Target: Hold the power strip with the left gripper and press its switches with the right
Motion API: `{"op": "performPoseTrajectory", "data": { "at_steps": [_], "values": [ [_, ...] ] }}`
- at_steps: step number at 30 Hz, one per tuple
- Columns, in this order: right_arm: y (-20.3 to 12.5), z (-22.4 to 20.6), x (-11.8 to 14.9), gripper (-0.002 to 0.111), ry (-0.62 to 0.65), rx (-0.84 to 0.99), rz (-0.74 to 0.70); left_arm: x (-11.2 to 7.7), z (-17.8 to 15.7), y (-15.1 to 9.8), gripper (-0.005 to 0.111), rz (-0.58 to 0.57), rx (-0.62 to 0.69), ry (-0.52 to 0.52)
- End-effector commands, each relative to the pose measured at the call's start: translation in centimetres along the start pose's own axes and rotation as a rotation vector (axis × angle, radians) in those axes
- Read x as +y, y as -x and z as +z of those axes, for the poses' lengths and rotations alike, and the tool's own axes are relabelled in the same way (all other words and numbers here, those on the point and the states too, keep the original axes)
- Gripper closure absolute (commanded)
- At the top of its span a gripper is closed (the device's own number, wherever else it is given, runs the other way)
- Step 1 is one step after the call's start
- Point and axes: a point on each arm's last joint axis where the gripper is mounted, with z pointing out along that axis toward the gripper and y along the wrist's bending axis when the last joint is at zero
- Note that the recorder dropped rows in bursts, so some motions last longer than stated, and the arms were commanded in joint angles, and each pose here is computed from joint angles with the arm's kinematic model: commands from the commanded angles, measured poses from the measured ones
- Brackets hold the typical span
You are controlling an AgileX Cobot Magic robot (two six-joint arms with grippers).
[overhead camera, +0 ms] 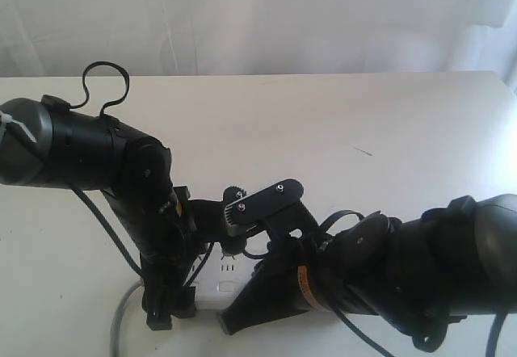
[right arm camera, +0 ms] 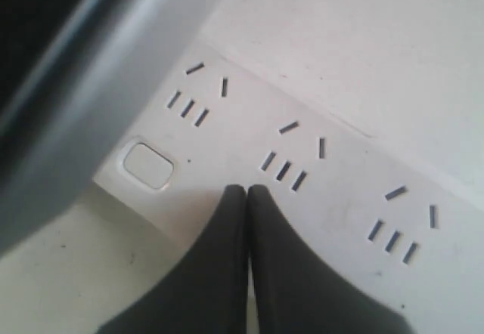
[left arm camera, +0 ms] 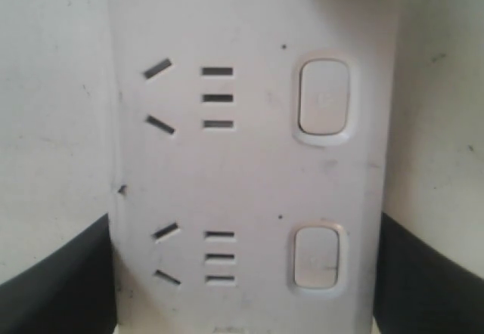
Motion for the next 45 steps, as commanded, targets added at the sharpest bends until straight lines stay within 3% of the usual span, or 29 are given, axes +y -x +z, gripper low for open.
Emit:
{"op": "performPoseTrajectory", "data": {
  "at_steps": [1,13,25,45],
  "values": [
    [-1.6,0.8,-0.2,0.108,-0.013,0.063,-0.006,-1.0,0.8,-0.8,0.107,0.044,0.078,-0.074],
    [2.4,-5.9,-0.1,0.108,0.024,-0.212,0.017,-1.0,0.8,-0.9,0.107,0.043,0.085,-0.083],
    [-0.9,-4.5,-1.3,0.108,-0.061,-0.114,0.036,-1.2,0.8,-1.0,0.107,0.043,0.102,-0.106],
    [-2.1,-2.2,-1.5,0.108,-0.092,-0.020,0.052,-1.3,0.8,-1.0,0.107,0.040,0.101,-0.107]
  ]
}}
